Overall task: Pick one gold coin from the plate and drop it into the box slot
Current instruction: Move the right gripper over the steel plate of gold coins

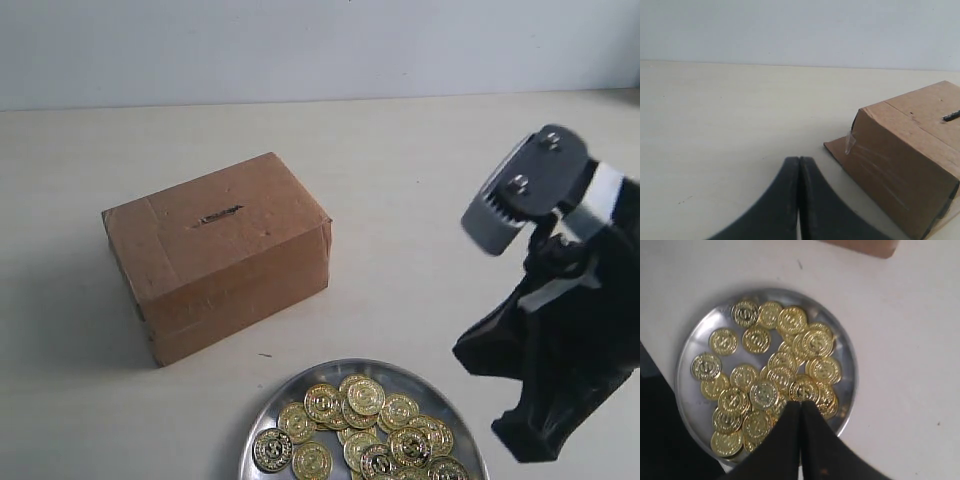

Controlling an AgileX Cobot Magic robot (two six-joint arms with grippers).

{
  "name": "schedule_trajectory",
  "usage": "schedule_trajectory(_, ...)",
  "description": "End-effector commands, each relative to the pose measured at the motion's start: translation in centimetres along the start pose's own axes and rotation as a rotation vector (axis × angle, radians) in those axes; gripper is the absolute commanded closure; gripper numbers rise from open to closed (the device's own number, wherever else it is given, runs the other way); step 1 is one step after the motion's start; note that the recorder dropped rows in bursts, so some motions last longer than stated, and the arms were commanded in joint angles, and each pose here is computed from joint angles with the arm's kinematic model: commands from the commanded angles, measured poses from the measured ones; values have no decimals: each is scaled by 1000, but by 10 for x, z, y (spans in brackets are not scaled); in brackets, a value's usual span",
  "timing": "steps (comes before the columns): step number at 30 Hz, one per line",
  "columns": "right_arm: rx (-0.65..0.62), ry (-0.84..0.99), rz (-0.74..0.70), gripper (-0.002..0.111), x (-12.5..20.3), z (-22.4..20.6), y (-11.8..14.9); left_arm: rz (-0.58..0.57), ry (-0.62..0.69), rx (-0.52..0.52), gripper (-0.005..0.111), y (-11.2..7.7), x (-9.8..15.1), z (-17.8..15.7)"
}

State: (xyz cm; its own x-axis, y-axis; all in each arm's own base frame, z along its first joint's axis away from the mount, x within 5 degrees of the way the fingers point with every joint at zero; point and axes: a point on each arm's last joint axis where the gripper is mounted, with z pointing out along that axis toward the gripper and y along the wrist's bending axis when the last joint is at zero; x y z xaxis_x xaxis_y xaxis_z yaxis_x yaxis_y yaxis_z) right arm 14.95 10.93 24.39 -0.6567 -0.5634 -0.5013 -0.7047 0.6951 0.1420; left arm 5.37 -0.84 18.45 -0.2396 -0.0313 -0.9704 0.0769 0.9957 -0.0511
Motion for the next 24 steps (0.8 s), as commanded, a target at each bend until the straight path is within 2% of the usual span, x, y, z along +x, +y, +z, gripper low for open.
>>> schedule_trajectory(1,-21,100,-50,108,-2,20,5,3,-8,-1,107,0,0,0)
schedule_trajectory(7,-28,222,-145,108,2,44,9,3,-8,-1,107,0,0,0)
schedule_trajectory(9,-41,255,-231,108,3,50,14,3,-8,-1,107,0,0,0)
schedule_trajectory(13,-114,283,-535,108,5,58,34,3,-8,-1,107,0,0,0)
schedule_trajectory(15,-135,278,-624,108,5,62,41,3,-8,-1,107,0,0,0)
schedule_trajectory(19,-164,245,-576,108,2,77,50,3,-8,-1,107,0,0,0)
schedule_trajectory(24,-195,300,-518,105,6,93,50,3,-8,-1,107,0,0,0)
